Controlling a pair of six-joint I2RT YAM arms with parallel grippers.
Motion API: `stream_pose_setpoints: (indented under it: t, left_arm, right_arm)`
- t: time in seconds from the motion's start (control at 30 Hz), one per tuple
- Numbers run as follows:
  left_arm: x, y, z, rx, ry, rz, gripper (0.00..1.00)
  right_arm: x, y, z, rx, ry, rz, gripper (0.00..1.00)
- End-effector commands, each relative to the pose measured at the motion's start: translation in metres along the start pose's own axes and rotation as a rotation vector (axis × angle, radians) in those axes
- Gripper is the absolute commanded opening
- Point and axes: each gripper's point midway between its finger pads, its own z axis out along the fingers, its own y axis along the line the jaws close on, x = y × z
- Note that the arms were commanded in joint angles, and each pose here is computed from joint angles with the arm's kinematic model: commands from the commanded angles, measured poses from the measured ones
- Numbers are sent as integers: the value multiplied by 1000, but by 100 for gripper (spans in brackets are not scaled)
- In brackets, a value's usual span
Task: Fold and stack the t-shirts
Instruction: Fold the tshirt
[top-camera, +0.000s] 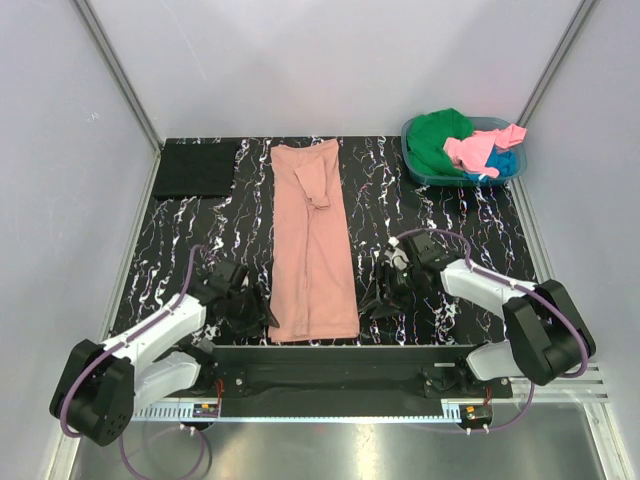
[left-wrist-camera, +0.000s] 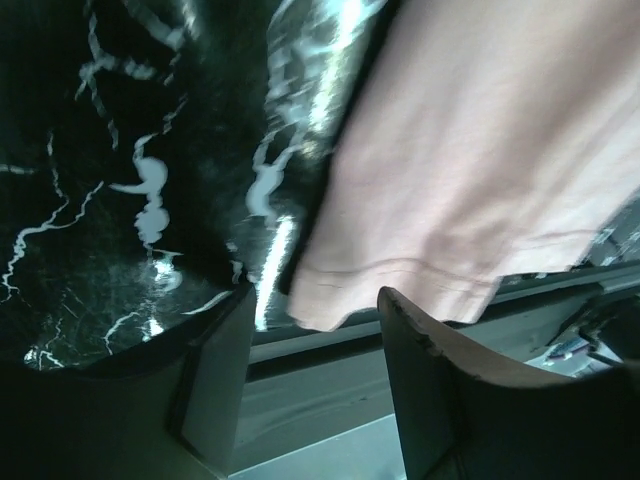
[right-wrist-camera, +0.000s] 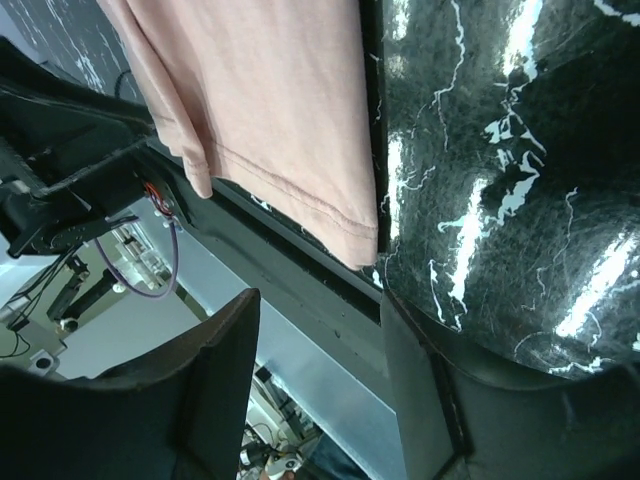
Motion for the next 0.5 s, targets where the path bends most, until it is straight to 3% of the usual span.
stream_pose_setpoints:
  t: [0.0,0.33,0.47]
  left_arm:
    - [7,9,14,0,-3,-59,56]
    - [22,27,25,-37,38,-81,40]
    - [25,31,26,-43,43,-88,38]
  right_arm:
    - [-2,9,6,-68,-10,-25,58]
    - [11,-8,21,-61,30,27,56]
    - [16,-19,30,-42,51,49,55]
